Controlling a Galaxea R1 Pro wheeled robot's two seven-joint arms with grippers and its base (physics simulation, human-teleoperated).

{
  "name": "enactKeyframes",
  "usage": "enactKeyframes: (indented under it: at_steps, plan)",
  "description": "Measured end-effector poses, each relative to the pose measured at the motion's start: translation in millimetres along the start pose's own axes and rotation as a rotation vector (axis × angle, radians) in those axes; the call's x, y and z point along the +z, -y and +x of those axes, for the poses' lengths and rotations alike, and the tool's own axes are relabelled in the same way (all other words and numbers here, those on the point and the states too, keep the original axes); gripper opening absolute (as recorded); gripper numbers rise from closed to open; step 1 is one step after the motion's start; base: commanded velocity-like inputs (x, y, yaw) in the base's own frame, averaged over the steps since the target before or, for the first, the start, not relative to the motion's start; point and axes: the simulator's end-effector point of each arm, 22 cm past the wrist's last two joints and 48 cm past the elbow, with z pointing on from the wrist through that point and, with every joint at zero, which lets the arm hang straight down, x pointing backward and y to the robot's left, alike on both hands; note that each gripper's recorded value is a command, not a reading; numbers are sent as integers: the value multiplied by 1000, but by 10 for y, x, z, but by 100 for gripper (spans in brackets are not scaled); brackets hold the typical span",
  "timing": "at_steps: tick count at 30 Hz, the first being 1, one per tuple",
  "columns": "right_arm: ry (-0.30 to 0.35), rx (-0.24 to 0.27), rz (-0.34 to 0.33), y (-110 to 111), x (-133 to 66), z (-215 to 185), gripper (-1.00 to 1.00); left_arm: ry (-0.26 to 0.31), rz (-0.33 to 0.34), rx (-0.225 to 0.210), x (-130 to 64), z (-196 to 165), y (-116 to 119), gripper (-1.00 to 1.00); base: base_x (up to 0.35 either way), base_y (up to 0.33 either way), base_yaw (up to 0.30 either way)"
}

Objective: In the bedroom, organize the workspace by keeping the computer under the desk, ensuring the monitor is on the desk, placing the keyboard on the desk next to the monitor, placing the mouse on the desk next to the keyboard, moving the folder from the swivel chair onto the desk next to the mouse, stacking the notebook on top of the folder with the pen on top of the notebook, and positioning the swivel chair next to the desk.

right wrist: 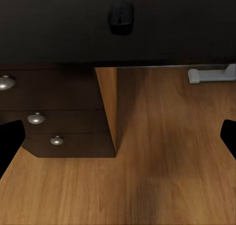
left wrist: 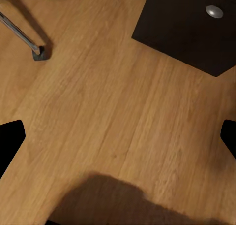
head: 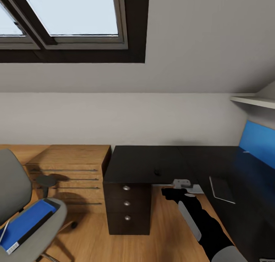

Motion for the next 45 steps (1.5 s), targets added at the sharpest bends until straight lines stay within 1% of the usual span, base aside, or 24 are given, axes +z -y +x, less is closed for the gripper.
enactKeyframes:
  at_steps: [3, 7, 11, 25, 31, 34, 43, 45]
  plan:
    - [7, -2, 6, 63, -18, -47, 100, 0, 1, -1, 0, 1, 8, 100, 330, 0, 0]
    - [40, -1, 3, 77, -75, -199, 100, 0, 2, -1, 0, 3, 14, 100, 333, 0, 0]
    - [51, -2, 2, 76, -95, -249, 100, -1, 3, -2, -2, 10, 23, 100, 333, 0, 0]
    - [53, -2, 4, 77, -98, -255, 100, -2, 5, -3, -4, 17, 42, 100, 334, 0, 0]
    - [38, -3, 4, 86, -70, -188, 100, -3, 5, -3, -4, 19, 41, 100, 302, 0, 0]
    - [16, -4, 3, 86, -32, -90, 100, -3, 5, -3, -2, 18, 42, 100, 200, 0, 0]
    - [-24, -6, 0, 92, 38, 102, 100, -3, 5, -3, 0, 17, 43, 100, 48, 0, 0]
    - [-42, -7, 6, 116, 64, 184, 100, -3, 4, -3, 0, 18, 42, 100, 6, 0, 0]
